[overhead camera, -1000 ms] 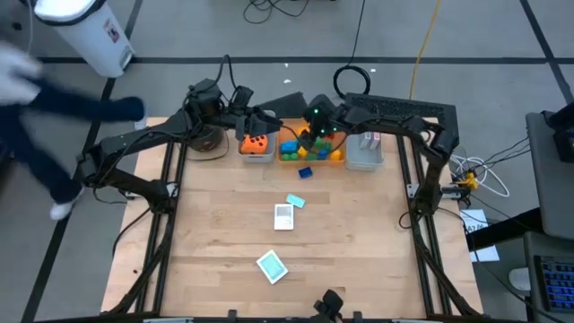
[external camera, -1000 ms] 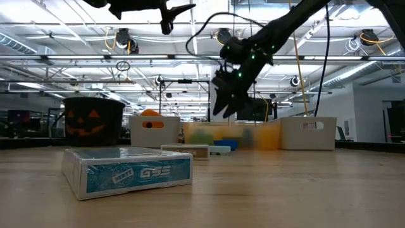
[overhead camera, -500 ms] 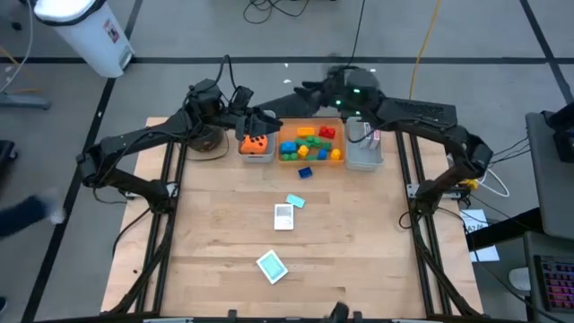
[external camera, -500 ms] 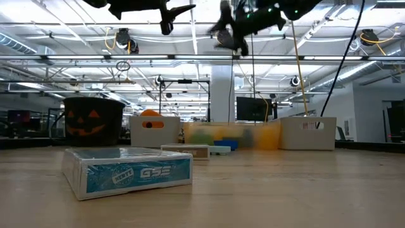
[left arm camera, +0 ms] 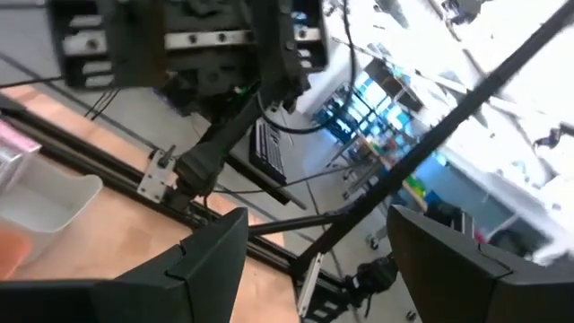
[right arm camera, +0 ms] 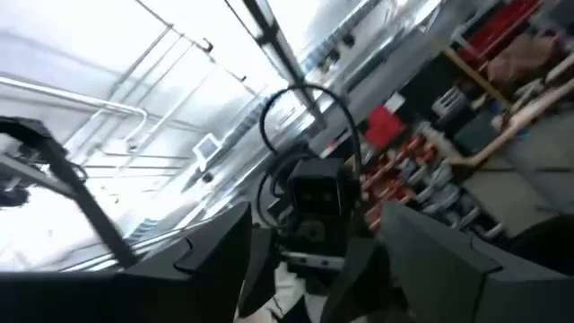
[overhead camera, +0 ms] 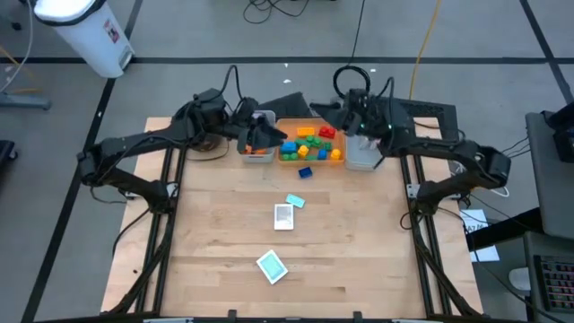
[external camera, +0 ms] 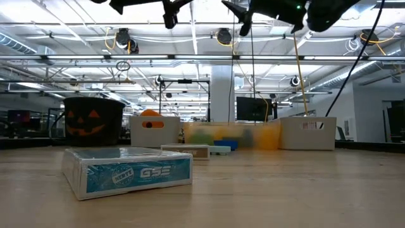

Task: Pick & Place Toys
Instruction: Put the brown deck of cards into the right gray bin

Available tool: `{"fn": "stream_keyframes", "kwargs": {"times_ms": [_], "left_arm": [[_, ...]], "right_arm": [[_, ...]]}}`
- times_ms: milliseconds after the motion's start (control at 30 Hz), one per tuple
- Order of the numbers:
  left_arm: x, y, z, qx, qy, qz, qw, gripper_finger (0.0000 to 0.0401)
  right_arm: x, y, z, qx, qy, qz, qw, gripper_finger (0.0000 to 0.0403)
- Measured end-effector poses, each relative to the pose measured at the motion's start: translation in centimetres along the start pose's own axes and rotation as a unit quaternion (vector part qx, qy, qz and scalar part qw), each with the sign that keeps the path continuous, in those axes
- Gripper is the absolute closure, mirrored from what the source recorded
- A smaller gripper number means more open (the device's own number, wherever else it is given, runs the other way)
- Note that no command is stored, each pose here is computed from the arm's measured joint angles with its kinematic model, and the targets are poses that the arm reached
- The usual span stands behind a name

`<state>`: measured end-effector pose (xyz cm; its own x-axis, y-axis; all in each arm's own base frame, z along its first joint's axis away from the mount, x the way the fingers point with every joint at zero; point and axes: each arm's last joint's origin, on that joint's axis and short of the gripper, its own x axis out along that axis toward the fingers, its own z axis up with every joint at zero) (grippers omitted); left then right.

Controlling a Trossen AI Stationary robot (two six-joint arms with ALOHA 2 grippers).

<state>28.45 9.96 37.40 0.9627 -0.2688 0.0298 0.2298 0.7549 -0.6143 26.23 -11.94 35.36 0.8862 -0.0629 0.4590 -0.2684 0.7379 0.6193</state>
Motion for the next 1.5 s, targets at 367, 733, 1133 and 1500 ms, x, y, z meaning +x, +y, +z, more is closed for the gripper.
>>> {"fn": "stream_keyframes", "kwargs": {"times_ms": [367, 733, 1133, 1500], "left_arm": [[3.8, -4.2, -5.0, 0.095, 0.034, 0.059, 0.993, 0.0128], [5.2, -8.7, -11.0, 0.087, 0.129, 0.097, 0.983, 0.0128], [5.7, -11.7, -12.4, 0.069, 0.083, 0.094, 0.990, 0.0128], [5.6, -13.9, -13.5, 0.042, 0.001, 0.160, 0.986, 0.0128]], "right_arm": [[0.4, 6.3, -4.6, -0.013, 0.059, 0.039, 0.997, 0.0165], [-0.4, 10.6, -10.7, -0.079, 0.090, -0.086, 0.989, 0.0165], [-1.5, 13.5, -13.0, -0.153, 0.089, -0.111, 0.978, 0.0165], [-1.6, 14.2, -13.5, -0.072, 0.135, -0.037, 0.988, 0.0165]]}}
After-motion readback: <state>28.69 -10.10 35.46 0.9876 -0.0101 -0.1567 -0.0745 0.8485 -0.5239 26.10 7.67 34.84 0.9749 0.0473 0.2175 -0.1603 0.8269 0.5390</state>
